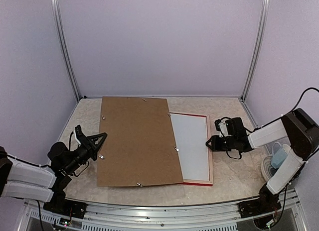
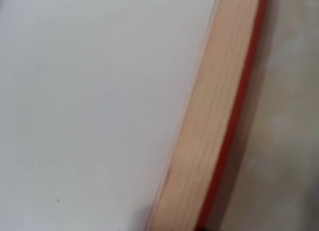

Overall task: Put the photo into the frame
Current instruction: Move the frame body to the center of the board, then adjust the fastener on the backboard.

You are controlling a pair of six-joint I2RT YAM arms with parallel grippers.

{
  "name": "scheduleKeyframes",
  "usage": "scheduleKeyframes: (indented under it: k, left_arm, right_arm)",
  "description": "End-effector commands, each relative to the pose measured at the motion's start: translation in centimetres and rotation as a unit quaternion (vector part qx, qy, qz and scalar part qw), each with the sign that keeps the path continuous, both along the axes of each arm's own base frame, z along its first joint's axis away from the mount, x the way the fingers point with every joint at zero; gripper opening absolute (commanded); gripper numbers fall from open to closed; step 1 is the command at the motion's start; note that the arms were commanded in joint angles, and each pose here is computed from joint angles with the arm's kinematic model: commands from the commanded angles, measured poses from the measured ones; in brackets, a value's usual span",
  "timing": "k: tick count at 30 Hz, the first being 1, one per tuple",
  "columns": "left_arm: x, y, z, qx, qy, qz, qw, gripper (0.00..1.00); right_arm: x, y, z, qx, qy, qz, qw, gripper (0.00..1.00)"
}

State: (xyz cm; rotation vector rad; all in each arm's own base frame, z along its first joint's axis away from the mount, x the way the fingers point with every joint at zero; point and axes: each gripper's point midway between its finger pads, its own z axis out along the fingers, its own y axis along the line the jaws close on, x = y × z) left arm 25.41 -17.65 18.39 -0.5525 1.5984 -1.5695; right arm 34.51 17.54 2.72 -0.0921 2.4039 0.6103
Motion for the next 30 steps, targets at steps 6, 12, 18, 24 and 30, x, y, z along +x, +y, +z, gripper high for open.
scheduleKeyframes:
  k: [6, 12, 18, 24, 30]
  left_arm:
    - [-0.9, -0.4, 3.0, -0.035, -0.053, -0.001, 0.998, 0.00]
    - [-0.8, -1.2, 2.7, -0.035, -0.049, -0.013, 0.998, 0.00]
    - [-1.0, -2.2, 2.0, -0.043, -0.041, -0.034, 0.998, 0.00]
    - [-1.0, -3.1, 1.9, -0.058, -0.043, -0.058, 0.996, 0.00]
    - [-0.9, -3.9, 0.7, -0.059, -0.028, -0.067, 0.996, 0.00]
  right_arm:
    - [-2.8, 0.5, -1.4, -0.018, 0.033, -0.004, 0.999, 0.37]
    - [-2.7, -0.1, 0.2, -0.030, 0.024, -0.015, 0.999, 0.54]
    - [-2.9, -1.4, 3.2, -0.045, 0.000, -0.032, 0.998, 0.69]
    - [-4.2, -2.2, 6.8, -0.047, -0.031, -0.028, 0.998, 0.74]
    - [-5.2, -1.6, 9.5, -0.041, -0.057, 0.006, 0.997, 0.81]
